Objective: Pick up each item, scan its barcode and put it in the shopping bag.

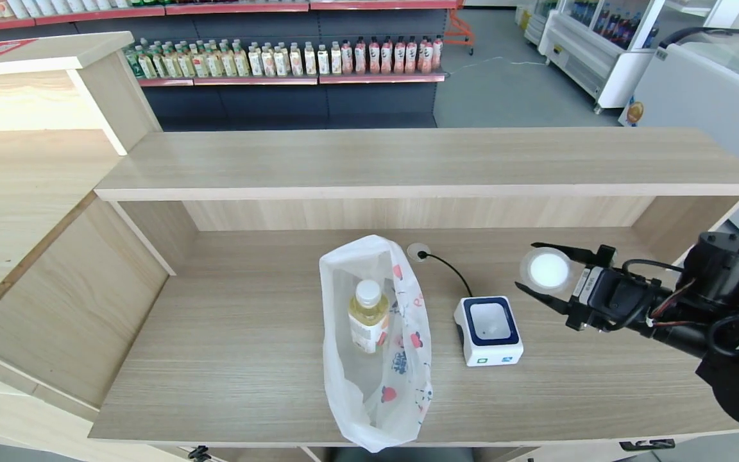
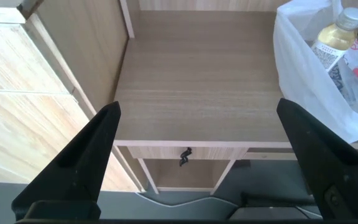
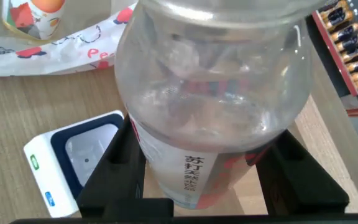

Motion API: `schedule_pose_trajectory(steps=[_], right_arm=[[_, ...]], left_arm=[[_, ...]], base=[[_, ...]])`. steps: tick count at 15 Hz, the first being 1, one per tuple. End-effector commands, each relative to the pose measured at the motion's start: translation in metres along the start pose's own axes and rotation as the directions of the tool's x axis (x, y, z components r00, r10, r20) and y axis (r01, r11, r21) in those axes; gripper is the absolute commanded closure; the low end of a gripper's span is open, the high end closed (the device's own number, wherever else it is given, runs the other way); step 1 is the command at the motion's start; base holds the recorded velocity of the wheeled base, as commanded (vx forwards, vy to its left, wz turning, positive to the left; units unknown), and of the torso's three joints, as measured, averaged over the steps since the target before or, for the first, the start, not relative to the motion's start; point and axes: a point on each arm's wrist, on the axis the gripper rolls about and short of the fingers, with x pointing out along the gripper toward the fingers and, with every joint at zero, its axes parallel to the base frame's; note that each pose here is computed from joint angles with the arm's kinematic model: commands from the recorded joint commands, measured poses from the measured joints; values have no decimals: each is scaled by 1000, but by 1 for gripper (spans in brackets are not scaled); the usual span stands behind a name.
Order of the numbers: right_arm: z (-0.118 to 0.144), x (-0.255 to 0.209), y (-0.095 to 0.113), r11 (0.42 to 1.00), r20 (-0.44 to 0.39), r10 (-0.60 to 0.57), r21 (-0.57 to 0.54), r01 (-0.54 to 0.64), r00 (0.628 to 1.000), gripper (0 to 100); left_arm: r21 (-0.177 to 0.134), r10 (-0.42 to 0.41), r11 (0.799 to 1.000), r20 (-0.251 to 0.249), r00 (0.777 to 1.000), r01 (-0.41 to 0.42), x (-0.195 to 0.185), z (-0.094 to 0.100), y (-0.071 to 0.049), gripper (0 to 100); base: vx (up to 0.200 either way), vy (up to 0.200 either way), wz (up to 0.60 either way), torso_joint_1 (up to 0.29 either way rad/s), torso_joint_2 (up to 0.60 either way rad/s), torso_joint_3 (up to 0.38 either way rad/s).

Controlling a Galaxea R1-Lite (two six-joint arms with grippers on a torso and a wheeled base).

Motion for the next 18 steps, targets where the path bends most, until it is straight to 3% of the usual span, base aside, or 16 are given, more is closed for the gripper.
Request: schedule_pose_trajectory(steps=[1, 3, 7, 14, 18], right_arm=[[-10, -13, 8, 999, -36, 28, 34, -27, 999, 100], [-21, -25, 16, 997, -47, 56, 56, -53, 997, 100], [-47, -26, 27, 998, 9, 50, 37, -50, 999, 100], [-49, 3, 37, 994, 122, 102, 19, -105, 987, 100], [-57, 19, 40, 995, 142, 103, 4, -105, 984, 100]], left_arm=[[-1, -1, 1000, 0, 1000, 1, 0, 0, 0, 0], [-1, -1, 1000, 0, 1000, 1, 0, 0, 0, 0], [-1, -1, 1000, 0, 1000, 1, 0, 0, 0, 0], [-1, -1, 1000, 0, 1000, 1, 0, 0, 0, 0], [-1, -1, 1000, 0, 1000, 1, 0, 0, 0, 0]], base=[[0, 0, 0, 0, 0, 0], [0, 0, 0, 0, 0, 0], [0, 0, 0, 0, 0, 0], [0, 0, 0, 0, 0, 0], [0, 0, 0, 0, 0, 0]])
